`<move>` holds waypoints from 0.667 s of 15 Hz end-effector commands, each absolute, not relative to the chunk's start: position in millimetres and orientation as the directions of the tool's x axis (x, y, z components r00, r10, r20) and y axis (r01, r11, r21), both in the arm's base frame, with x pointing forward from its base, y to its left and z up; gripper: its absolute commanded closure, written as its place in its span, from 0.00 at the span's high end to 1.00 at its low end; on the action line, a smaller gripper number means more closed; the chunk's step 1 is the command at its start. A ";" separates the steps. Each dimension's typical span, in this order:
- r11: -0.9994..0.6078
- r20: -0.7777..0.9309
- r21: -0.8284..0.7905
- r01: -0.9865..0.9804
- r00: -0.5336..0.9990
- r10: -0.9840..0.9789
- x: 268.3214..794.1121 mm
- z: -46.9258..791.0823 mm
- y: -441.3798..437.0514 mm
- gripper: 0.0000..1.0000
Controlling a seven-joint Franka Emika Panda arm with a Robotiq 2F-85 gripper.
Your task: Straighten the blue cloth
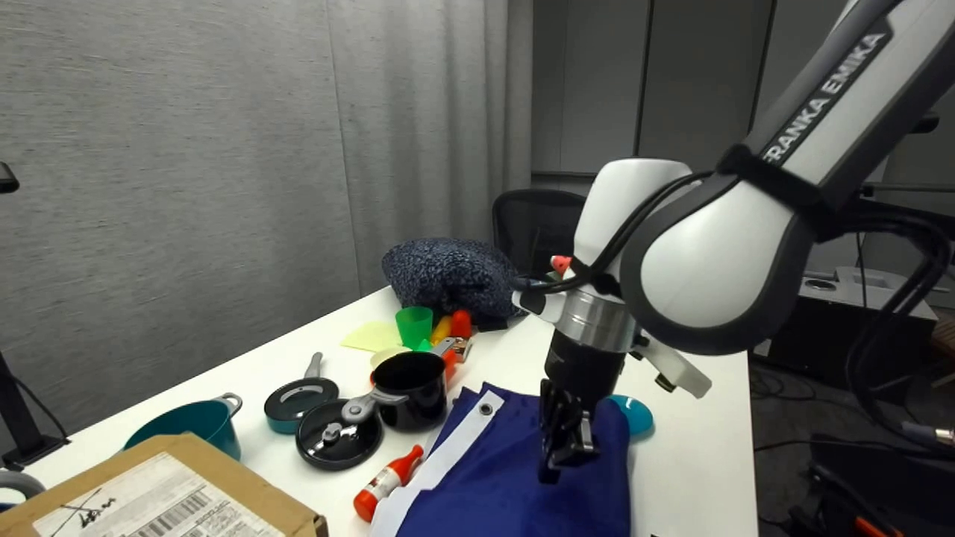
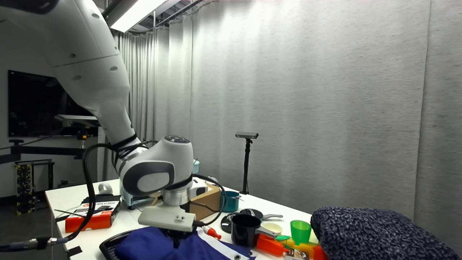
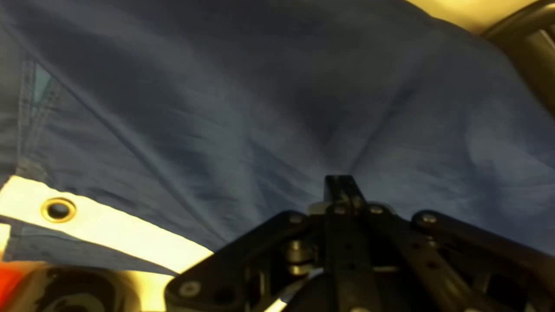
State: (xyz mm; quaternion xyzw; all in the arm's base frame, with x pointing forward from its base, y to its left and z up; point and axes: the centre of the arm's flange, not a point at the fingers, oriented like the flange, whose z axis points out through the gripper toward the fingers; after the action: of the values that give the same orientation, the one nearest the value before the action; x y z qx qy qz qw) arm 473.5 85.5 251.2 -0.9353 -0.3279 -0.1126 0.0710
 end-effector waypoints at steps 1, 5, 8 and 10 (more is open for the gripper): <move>-0.720 0.190 -0.074 0.690 0.719 0.669 456.3 308.9 104.2 0.00; -0.682 0.133 -0.099 0.725 0.688 0.713 442.3 348.2 120.8 0.00; -0.766 0.195 -0.059 0.640 0.760 0.620 435.3 374.3 119.2 0.00; -0.839 0.244 -0.040 0.543 0.819 0.518 429.7 390.5 113.1 0.00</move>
State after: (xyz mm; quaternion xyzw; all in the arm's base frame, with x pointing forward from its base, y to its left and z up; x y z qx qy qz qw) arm 447.5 120.2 363.5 -0.9348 -0.3388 -0.0789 0.0720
